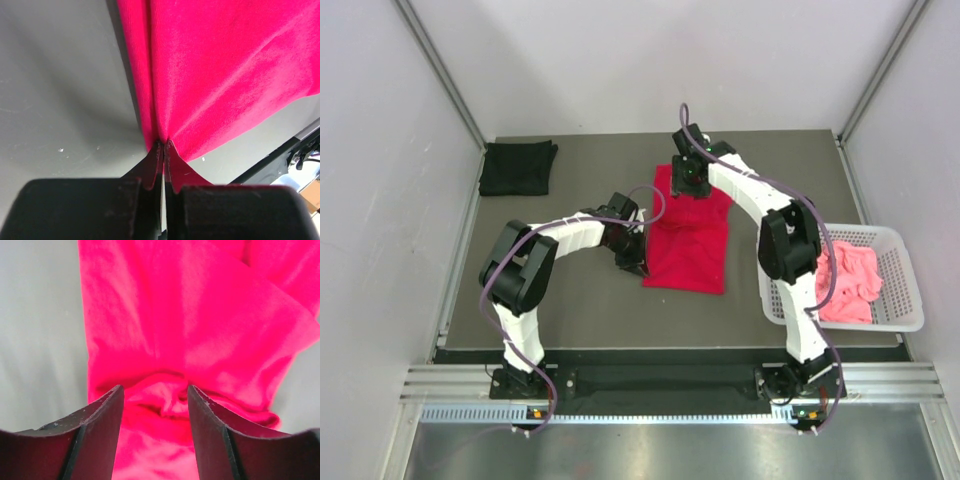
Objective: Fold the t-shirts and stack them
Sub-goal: Fold the tshirt
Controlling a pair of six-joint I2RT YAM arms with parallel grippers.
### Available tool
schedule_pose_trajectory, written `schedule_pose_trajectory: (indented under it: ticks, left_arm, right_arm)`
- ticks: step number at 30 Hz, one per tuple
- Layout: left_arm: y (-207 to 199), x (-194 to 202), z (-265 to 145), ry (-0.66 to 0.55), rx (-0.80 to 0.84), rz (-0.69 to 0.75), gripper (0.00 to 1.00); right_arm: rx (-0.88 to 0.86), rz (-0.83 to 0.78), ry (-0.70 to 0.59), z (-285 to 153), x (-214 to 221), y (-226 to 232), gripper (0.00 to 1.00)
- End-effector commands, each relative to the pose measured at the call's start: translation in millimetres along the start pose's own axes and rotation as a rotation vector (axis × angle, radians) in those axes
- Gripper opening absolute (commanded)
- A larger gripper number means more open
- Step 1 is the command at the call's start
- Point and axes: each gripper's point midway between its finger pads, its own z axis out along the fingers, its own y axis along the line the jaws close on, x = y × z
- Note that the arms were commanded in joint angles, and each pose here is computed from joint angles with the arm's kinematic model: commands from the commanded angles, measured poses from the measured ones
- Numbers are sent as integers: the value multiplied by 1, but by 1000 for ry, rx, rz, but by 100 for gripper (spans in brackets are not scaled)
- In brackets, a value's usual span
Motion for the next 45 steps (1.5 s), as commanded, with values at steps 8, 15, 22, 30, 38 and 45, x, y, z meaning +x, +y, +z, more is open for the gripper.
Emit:
schedule_pose_trajectory:
  ticks: [8,15,22,30,38,45]
  left_arm:
    - [-6,3,-5,-6,41,7,0]
    - [-6,6,-4,7,51,6,0]
    - [-5,6,-4,10,50,19,0]
    - [2,1,-7,-2,23,14,0]
    - [4,-8,-20,-20,25,20,14]
    - [-4,-29,-37,-99,51,40,33]
  right_arm:
    - [-78,48,134,-48,82,-10,54]
    - [-60,47,125,-22,76,0,54]
    - [5,42,102,13,54,-4,55]
    - [15,27,23,25,-7,-13,55]
    - [-18,-62,1,-28,-17,-27,55]
    - [-52,-175,-20,-76,26,-55,56]
